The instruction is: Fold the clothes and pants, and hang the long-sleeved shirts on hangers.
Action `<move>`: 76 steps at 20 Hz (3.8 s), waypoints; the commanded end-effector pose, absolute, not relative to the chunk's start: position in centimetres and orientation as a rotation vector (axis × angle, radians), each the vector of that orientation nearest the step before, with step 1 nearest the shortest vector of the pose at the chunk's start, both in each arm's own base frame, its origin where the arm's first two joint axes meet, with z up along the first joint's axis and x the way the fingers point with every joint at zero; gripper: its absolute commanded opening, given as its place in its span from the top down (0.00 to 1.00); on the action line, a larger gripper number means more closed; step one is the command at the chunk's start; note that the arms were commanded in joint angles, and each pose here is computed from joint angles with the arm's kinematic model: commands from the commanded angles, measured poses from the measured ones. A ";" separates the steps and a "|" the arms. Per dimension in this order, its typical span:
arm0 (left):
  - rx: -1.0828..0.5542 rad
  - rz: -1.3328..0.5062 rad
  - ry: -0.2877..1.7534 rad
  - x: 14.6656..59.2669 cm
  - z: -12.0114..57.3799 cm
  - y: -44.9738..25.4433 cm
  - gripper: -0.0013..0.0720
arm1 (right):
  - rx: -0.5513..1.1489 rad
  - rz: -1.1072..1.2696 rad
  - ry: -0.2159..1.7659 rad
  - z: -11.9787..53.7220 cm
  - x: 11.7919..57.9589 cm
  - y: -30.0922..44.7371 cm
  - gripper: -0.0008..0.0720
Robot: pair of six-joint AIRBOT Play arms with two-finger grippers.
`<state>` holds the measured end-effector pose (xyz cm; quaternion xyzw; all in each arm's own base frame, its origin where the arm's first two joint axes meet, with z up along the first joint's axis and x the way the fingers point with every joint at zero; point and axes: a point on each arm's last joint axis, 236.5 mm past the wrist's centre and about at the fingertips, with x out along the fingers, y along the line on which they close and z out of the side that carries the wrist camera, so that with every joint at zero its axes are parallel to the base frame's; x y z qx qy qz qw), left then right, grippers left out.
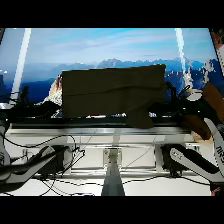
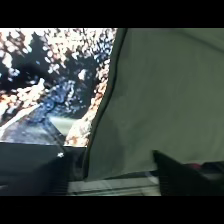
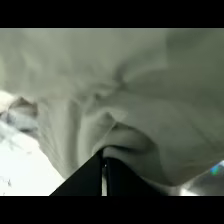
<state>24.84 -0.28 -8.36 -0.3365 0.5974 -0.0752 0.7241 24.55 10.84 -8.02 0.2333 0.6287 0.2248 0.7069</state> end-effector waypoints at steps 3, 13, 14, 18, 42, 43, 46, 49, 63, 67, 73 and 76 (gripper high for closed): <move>-0.770 -0.288 1.428 23.3 -11.1 -1.8 0.21 | 0.462 0.496 1.295 -6.5 26.1 12.0 0.97; -0.782 -0.409 1.458 22.4 -11.5 -3.3 0.97 | 0.429 0.503 1.186 -3.3 29.7 11.7 0.97; -0.790 -0.431 1.425 23.1 -11.0 -3.6 0.97 | 0.420 0.503 1.162 -2.6 30.4 11.6 0.97; -0.918 -0.514 1.210 28.5 -6.1 -4.4 0.97 | 0.431 0.514 1.066 1.0 33.2 11.9 0.97; -0.439 -0.136 0.777 50.8 -6.4 -4.6 0.03 | 0.568 0.045 0.665 -1.1 54.0 6.4 0.25; -0.437 -0.135 0.778 50.8 -6.5 -4.5 0.02 | 0.525 0.062 0.679 -1.4 53.7 6.7 0.26; -0.449 -0.115 0.751 51.0 -5.3 -2.9 0.02 | 0.432 0.117 0.755 -2.7 52.4 7.6 0.26; -0.551 -0.098 0.764 50.1 -4.4 0.1 0.03 | 0.382 0.148 0.808 -3.6 51.4 7.9 0.26; -0.494 -0.350 1.110 48.5 -10.7 -3.3 0.44 | 0.404 0.230 0.941 -4.9 48.8 10.2 0.42; -0.358 -0.385 1.113 48.8 -9.4 -3.5 0.97 | 0.401 0.286 0.982 -4.6 47.9 12.1 0.58; -0.024 -0.394 1.190 42.8 0.7 -0.6 0.97 | 0.303 0.470 0.907 -0.5 48.0 21.4 0.97; 0.020 -0.426 1.106 39.9 7.4 -1.7 0.97 | 0.291 0.569 0.910 0.0 45.8 28.5 0.97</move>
